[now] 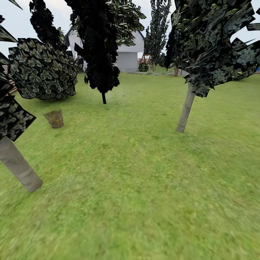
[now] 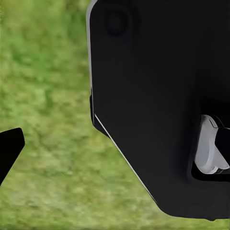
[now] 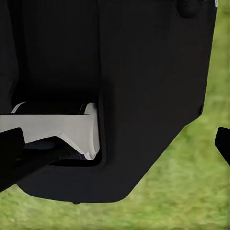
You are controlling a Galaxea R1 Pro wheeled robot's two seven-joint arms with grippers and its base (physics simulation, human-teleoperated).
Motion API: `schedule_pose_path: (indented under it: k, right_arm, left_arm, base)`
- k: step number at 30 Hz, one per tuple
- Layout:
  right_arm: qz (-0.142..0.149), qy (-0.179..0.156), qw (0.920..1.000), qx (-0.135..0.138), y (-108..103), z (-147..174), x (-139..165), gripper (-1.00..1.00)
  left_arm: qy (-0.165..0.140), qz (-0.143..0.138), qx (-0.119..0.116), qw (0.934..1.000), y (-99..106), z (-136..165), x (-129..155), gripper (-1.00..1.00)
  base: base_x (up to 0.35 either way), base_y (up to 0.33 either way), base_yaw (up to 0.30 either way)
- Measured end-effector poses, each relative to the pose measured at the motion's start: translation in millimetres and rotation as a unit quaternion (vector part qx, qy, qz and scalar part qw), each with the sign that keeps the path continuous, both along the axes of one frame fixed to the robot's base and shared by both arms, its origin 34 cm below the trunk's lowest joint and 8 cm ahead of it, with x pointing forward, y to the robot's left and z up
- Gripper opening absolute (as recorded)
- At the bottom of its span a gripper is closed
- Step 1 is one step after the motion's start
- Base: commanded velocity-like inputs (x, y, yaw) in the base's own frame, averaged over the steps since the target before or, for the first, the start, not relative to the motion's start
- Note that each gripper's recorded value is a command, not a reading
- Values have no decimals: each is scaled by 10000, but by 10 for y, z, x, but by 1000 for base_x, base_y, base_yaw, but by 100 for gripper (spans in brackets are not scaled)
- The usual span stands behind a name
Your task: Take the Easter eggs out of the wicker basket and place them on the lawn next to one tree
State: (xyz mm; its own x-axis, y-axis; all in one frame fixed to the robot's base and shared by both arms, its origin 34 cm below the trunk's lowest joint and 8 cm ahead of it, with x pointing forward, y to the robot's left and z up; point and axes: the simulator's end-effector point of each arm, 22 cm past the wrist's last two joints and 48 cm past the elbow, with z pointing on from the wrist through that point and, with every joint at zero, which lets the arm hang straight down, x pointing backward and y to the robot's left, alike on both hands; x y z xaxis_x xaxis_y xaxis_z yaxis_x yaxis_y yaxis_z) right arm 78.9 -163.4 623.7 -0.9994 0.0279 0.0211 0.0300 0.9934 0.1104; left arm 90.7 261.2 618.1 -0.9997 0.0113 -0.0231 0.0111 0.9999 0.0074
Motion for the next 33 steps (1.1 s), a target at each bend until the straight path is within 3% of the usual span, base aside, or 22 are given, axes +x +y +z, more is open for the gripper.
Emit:
schedule_pose_path:
  k: [33]
  right_arm:
    - [4,-216,9998,2,2,-9,157,100]
  left_arm:
    - [-231,0,-4,9997,-6,-5,178,100]
  base:
    - [0,0,142]
